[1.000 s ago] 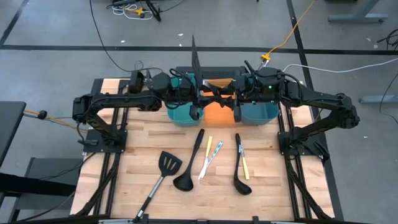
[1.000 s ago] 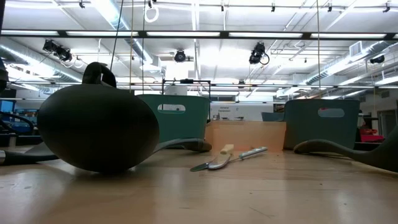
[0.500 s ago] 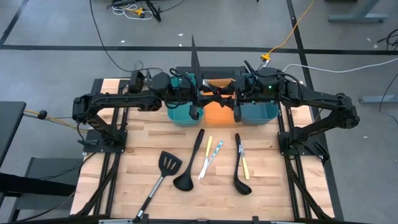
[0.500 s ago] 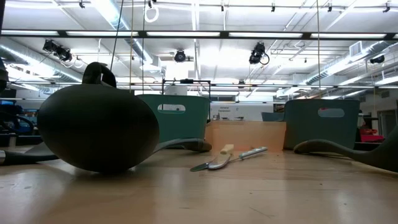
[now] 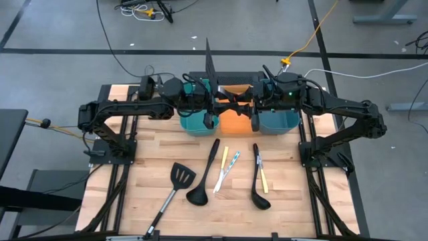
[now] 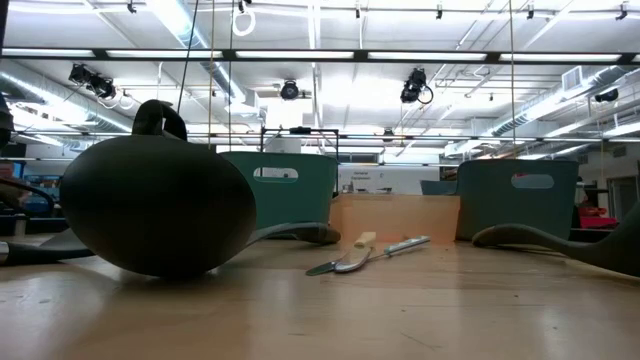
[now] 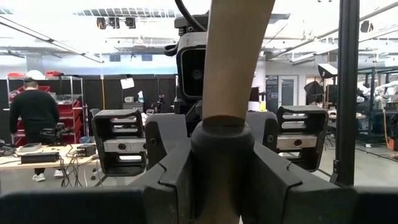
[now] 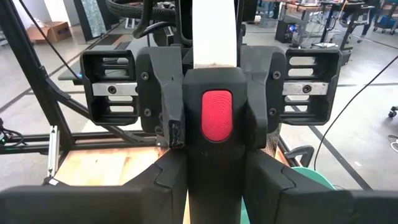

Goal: Pick & Place Kitchen Items
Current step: Put the right black spatula into the green bin

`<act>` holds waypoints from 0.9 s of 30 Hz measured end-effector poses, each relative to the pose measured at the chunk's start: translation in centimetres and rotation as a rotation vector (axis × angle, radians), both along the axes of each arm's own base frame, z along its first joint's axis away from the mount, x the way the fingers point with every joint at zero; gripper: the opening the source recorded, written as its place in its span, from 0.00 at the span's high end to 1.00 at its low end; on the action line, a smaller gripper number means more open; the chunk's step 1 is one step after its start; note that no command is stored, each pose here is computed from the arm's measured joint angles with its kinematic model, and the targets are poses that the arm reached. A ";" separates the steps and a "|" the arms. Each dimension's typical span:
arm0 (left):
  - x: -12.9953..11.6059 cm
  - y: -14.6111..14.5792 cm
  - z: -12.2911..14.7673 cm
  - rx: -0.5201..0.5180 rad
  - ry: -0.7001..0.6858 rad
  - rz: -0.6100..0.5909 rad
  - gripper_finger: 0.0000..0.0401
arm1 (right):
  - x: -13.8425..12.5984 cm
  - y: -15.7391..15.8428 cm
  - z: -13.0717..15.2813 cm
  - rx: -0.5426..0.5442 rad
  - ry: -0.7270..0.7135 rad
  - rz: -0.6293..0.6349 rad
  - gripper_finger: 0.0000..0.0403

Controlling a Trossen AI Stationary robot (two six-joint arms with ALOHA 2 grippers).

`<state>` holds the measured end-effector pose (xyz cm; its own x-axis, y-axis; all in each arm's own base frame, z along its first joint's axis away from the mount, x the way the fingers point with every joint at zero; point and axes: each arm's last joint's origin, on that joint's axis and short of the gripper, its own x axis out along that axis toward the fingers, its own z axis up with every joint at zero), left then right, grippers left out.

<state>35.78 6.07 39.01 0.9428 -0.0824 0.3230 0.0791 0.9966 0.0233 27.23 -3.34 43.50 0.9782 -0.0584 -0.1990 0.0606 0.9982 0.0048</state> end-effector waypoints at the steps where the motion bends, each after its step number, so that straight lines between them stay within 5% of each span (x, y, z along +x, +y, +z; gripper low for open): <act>1: 0.0 0.0 0.0 0.001 0.000 -0.003 0.70 | 0.0 0.0 0.0 0.000 0.000 0.000 0.70; 27: 0.0 0.0 0.0 -0.021 0.001 -0.007 0.70 | 0.0 0.0 0.0 0.003 0.003 0.000 0.70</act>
<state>35.78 6.07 39.01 0.9427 -0.0818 0.3236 0.0857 0.9963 0.0022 27.22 -3.34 43.48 0.9777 -0.0580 -0.2017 0.0607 0.9981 0.0075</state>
